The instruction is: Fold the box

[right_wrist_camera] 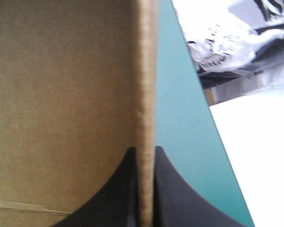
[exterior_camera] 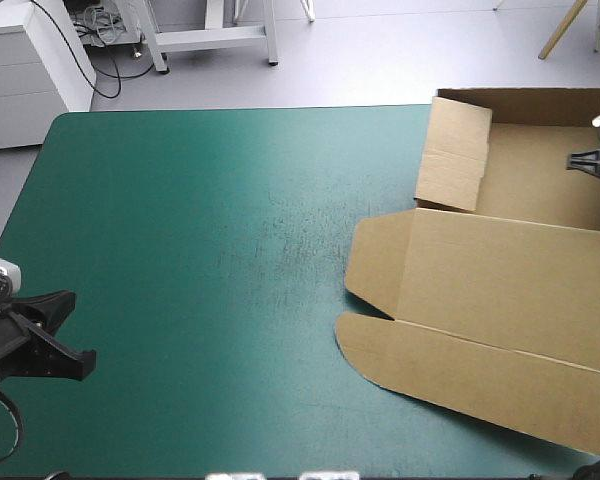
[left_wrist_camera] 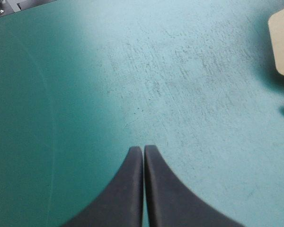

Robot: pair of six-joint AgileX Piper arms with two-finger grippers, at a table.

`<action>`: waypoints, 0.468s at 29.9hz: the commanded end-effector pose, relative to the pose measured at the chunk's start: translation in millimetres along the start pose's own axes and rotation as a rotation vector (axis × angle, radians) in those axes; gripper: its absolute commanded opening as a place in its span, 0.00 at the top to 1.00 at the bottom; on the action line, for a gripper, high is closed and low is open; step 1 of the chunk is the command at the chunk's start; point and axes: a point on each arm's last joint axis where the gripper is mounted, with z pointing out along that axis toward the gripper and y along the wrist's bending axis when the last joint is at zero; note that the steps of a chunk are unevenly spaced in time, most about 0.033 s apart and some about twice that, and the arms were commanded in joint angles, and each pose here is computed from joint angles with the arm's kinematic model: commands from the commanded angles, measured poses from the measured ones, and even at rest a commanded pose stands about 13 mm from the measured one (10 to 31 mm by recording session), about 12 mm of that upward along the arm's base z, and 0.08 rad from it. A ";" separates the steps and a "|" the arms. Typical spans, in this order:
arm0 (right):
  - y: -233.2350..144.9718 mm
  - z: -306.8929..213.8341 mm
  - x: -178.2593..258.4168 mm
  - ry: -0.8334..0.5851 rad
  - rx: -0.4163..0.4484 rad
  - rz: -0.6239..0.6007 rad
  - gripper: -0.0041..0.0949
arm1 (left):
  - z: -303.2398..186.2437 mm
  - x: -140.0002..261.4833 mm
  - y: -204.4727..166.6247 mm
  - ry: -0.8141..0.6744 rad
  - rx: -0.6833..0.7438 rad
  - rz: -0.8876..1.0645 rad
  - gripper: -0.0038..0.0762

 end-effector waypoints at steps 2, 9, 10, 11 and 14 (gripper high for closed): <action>-46.6 0.1 -6.2 -0.079 0.082 0.091 0.98 | -2.3 -3.2 1.3 -0.005 -0.013 0.000 0.96; -75.7 43.3 4.5 0.023 0.104 0.165 0.97 | -2.3 -3.7 4.3 -0.009 -0.046 0.011 0.96; -76.0 45.6 4.9 0.028 0.102 0.168 0.96 | -2.3 -3.7 4.5 -0.010 -0.047 0.012 0.96; -76.9 48.3 5.6 0.034 0.095 0.178 0.95 | -2.4 -3.7 4.5 -0.010 -0.048 0.012 0.96; -75.1 51.0 4.8 0.028 0.075 0.191 0.82 | -2.4 -3.9 4.7 -0.012 -0.049 0.013 0.96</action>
